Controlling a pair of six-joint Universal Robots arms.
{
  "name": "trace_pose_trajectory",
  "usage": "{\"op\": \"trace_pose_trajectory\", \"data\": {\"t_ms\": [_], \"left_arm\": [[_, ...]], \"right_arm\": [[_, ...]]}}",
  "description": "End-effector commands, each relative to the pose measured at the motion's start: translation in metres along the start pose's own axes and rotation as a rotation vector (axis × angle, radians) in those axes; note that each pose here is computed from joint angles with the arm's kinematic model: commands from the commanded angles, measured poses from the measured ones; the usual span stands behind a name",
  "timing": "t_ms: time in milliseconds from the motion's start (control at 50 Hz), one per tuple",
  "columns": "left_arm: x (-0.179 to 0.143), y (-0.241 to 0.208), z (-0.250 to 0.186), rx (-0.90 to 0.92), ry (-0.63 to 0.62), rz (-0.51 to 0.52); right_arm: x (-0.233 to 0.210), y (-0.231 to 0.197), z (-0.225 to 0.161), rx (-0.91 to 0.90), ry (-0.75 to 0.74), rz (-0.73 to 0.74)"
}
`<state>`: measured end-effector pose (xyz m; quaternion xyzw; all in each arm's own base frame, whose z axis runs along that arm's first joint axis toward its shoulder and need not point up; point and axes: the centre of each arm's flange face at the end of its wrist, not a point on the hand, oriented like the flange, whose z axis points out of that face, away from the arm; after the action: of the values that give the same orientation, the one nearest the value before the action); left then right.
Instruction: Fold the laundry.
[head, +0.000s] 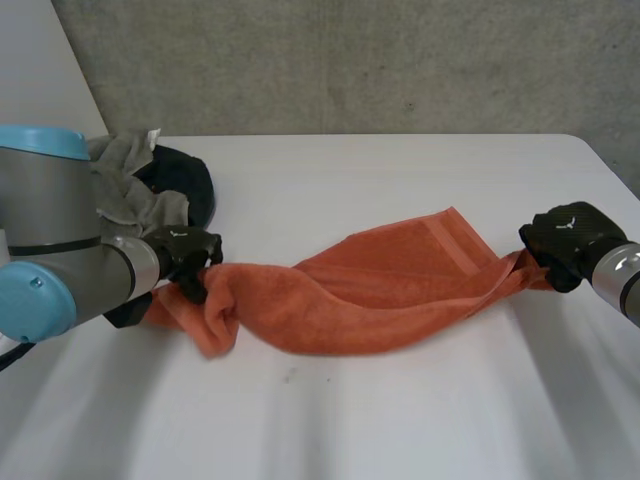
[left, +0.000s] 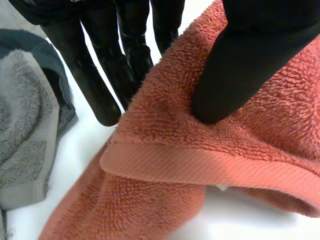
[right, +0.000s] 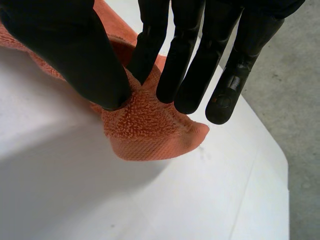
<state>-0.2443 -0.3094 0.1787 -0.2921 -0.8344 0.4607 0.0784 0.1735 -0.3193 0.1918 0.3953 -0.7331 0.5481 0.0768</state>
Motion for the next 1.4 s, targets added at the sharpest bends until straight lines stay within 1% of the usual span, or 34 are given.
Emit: {"op": "trace_pose_trajectory", "data": {"t_ms": [20,60,80,140,160,240,320,360,440,480,600,620,660,680,700,740,760,780,820,840,860,900,920,960,1060,1120,1140,1160,1200,1220,1280,1300,1360,1400], "left_arm": [[-0.009,-0.048,-0.041,0.181,-0.064,0.033],[-0.009,-0.061,-0.054,0.236,-0.078,0.046],[-0.009,-0.074,-0.070,0.291,-0.091,0.063],[-0.010,-0.091,-0.092,0.366,-0.114,0.082],[-0.010,-0.105,-0.110,0.427,-0.131,0.094],[-0.013,-0.129,-0.154,0.556,-0.180,0.118],[-0.013,-0.139,-0.170,0.629,-0.201,0.132],[-0.013,-0.139,-0.169,0.636,-0.204,0.134],[-0.011,-0.127,-0.152,0.580,-0.181,0.122],[-0.007,-0.108,-0.126,0.490,-0.144,0.107],[0.008,-0.061,-0.057,0.279,-0.046,0.085],[0.011,-0.052,-0.038,0.241,-0.028,0.084],[0.011,-0.052,-0.021,0.246,-0.029,0.087],[0.010,-0.055,-0.013,0.260,-0.033,0.089],[0.009,-0.063,-0.001,0.303,-0.040,0.098],[0.007,-0.077,0.005,0.372,-0.053,0.111],[0.005,-0.087,0.007,0.419,-0.064,0.116],[-0.001,-0.110,0.006,0.533,-0.094,0.128],[-0.005,-0.134,0.002,0.668,-0.129,0.142],[-0.008,-0.145,-0.001,0.737,-0.149,0.154],[-0.010,-0.163,-0.006,0.860,-0.184,0.173],[-0.013,-0.179,-0.013,0.971,-0.216,0.185],[-0.014,-0.194,-0.024,1.073,-0.245,0.195],[-0.012,-0.200,-0.034,1.121,-0.252,0.198],[-0.006,-0.180,-0.033,1.049,-0.225,0.187],[0.000,-0.148,-0.017,0.944,-0.195,0.175],[0.002,-0.139,-0.013,0.916,-0.189,0.172],[0.006,-0.119,-0.004,0.854,-0.174,0.170],[0.010,-0.102,0.003,0.802,-0.158,0.167],[0.011,-0.094,0.007,0.776,-0.152,0.163],[0.018,-0.059,0.020,0.666,-0.126,0.158],[0.023,-0.038,0.027,0.600,-0.110,0.164],[0.030,-0.016,0.028,0.523,-0.093,0.186],[0.039,0.003,0.022,0.437,-0.069,0.227]], "right_arm": [[0.029,-0.031,-0.012,0.030,0.047,-0.041],[0.039,-0.048,-0.023,0.050,0.064,-0.051],[0.050,-0.066,-0.037,0.072,0.081,-0.056],[0.069,-0.099,-0.061,0.125,0.119,-0.065],[0.074,-0.106,-0.067,0.137,0.130,-0.068],[0.092,-0.137,-0.090,0.200,0.188,-0.094],[0.105,-0.159,-0.108,0.260,0.249,-0.116],[0.109,-0.165,-0.116,0.280,0.274,-0.124],[0.105,-0.159,-0.113,0.256,0.250,-0.119],[0.098,-0.150,-0.103,0.221,0.212,-0.110],[0.062,-0.111,-0.042,0.089,0.031,-0.069],[0.057,-0.108,-0.036,0.080,0.017,-0.064],[0.051,-0.104,-0.023,0.066,0.012,-0.059],[0.050,-0.103,-0.009,0.078,0.044,-0.062],[0.050,-0.105,-0.002,0.092,0.070,-0.065],[0.050,-0.112,0.010,0.137,0.127,-0.059],[0.050,-0.123,0.018,0.198,0.188,-0.045],[0.053,-0.130,0.020,0.238,0.225,-0.034],[0.062,-0.145,0.022,0.322,0.303,-0.009],[0.072,-0.158,0.022,0.411,0.374,0.016],[0.077,-0.164,0.021,0.455,0.407,0.027],[0.085,-0.175,0.019,0.536,0.461,0.044],[0.093,-0.185,0.014,0.605,0.508,0.059],[0.098,-0.192,0.007,0.649,0.534,0.068],[0.087,-0.188,-0.004,0.631,0.495,0.075],[0.069,-0.170,-0.004,0.567,0.433,0.074],[0.061,-0.159,-0.005,0.530,0.400,0.065],[0.053,-0.150,-0.004,0.501,0.368,0.062],[0.040,-0.135,-0.002,0.451,0.313,0.059],[0.024,-0.116,0.001,0.387,0.242,0.056],[0.000,-0.087,0.004,0.291,0.148,0.054],[-0.015,-0.069,0.007,0.233,0.102,0.051],[-0.037,-0.040,0.013,0.146,0.039,0.032],[-0.052,-0.022,0.014,0.092,-0.009,0.002]]}}
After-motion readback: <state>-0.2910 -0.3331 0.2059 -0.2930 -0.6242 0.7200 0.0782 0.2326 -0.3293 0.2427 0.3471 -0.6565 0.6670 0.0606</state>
